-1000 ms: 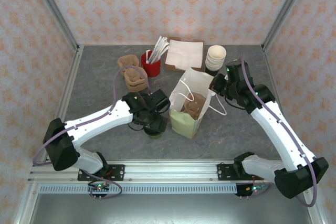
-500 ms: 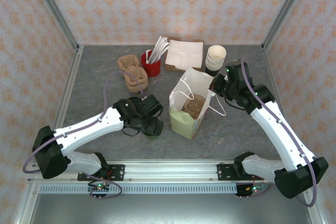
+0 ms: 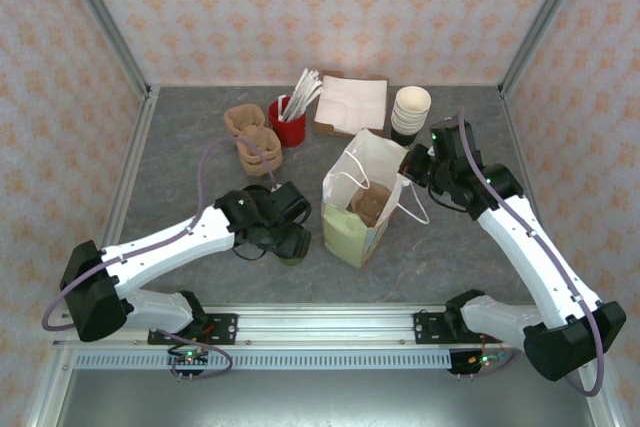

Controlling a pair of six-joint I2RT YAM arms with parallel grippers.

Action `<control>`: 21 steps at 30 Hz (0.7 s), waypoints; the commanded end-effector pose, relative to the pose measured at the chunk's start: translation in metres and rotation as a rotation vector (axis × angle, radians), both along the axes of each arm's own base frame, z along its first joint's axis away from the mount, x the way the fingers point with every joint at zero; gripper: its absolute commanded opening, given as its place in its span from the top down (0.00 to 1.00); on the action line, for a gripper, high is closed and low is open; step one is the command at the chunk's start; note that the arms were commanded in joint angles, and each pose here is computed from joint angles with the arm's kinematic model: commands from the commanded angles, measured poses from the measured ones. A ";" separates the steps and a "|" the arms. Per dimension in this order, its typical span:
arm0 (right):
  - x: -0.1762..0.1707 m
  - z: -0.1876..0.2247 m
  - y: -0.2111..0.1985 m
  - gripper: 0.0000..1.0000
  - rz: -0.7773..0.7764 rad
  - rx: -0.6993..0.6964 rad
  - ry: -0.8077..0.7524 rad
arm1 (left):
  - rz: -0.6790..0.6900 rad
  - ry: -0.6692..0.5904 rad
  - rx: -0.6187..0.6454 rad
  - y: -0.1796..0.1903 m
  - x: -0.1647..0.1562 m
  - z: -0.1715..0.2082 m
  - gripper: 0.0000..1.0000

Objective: Pack the takeout coffee

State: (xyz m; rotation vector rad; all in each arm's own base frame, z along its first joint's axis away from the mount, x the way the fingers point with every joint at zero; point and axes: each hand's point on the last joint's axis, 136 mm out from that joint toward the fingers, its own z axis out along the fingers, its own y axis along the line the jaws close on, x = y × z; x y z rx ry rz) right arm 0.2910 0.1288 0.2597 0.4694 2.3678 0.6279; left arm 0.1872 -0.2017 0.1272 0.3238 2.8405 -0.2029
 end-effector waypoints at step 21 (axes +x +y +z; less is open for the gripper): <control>0.003 0.003 -0.001 1.00 -0.017 0.005 -0.020 | -0.060 -0.033 0.057 -0.010 0.011 0.015 0.40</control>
